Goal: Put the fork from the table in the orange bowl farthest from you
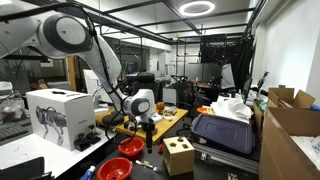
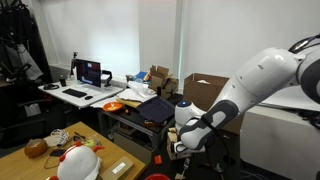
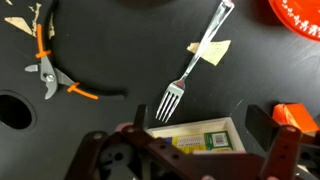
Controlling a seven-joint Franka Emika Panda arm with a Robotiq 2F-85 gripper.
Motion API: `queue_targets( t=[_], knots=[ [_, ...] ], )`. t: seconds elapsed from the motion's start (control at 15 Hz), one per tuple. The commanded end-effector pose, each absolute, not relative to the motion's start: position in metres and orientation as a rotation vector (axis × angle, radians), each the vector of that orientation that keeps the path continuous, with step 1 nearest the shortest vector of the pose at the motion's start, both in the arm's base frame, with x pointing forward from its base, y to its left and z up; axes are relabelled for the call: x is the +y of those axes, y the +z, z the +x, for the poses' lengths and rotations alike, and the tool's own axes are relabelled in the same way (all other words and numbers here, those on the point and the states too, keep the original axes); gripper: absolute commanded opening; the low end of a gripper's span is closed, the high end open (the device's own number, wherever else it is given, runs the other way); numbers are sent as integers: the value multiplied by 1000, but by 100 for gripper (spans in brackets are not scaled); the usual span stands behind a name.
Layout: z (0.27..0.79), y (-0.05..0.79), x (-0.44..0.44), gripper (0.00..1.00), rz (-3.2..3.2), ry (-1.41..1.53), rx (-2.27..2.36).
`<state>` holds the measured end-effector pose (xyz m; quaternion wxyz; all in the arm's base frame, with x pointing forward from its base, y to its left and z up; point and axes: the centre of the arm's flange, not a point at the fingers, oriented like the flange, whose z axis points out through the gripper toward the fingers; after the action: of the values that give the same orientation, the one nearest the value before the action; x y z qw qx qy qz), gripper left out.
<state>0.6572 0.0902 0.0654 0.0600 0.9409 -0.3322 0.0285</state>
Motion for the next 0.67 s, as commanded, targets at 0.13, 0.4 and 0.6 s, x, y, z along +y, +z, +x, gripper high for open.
queue_targets(
  t=[0.13,0.4,0.6],
  knots=[
    [677,44,70,100,2647,59,-1326],
    [657,34,75,100,2561,-69,-1417],
    [648,29,90,100,2551,-133,-1430]
  ],
)
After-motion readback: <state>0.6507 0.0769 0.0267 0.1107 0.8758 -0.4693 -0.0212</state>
